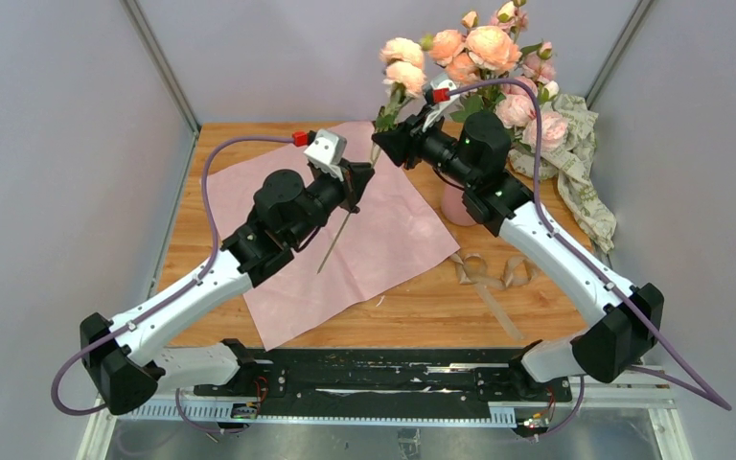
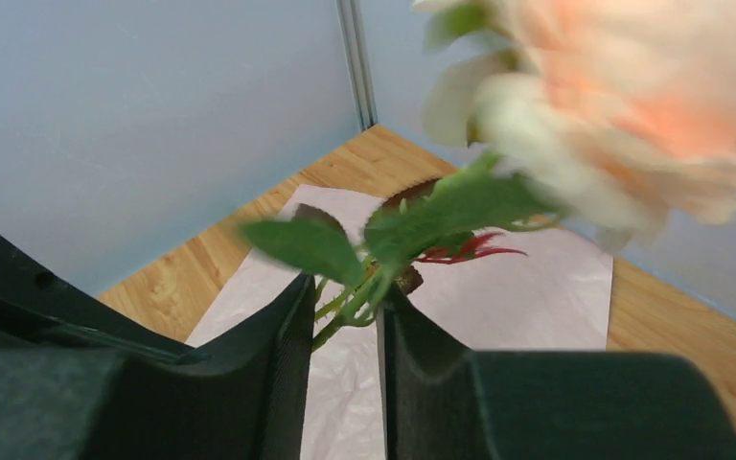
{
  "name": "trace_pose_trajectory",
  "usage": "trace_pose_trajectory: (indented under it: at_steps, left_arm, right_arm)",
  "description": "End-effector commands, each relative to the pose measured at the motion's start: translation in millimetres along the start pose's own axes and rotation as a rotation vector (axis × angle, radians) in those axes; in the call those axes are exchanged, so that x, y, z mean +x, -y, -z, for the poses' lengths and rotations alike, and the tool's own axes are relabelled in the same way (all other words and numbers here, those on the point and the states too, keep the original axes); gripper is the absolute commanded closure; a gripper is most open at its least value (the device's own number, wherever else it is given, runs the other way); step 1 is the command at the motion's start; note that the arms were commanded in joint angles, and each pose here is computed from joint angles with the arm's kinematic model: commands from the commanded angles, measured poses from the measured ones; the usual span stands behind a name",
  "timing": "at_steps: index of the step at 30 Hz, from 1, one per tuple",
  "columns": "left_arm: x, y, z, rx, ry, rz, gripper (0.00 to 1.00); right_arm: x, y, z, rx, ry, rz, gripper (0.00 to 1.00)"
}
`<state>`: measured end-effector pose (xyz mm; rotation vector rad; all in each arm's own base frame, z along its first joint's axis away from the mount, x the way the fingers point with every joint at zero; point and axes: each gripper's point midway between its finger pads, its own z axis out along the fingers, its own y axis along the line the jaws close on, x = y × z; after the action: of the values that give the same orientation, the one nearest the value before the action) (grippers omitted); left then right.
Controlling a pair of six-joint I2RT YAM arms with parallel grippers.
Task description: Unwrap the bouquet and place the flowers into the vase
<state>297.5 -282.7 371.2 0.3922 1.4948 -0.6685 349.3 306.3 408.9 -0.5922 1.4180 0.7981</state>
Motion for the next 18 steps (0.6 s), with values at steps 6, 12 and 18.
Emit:
trace_pose_trajectory:
  at_steps: [6, 12, 18]
  left_arm:
    - [-16, -13, 11, -0.082, 0.054, -0.063, 1.00]
    - [-12, -30, 14, -0.174, 0.043, -0.063, 0.42]
    - [-10, -34, 23, -0.190, 0.045, -0.062, 0.00]
  right_arm:
    - [-34, -13, 5, -0.026, 0.079, 0.037, 1.00]
    - [-66, -1, 23, 0.066, 0.091, 0.162, 1.00]
    - [-112, 19, 41, 0.185, 0.141, 0.300, 1.00]
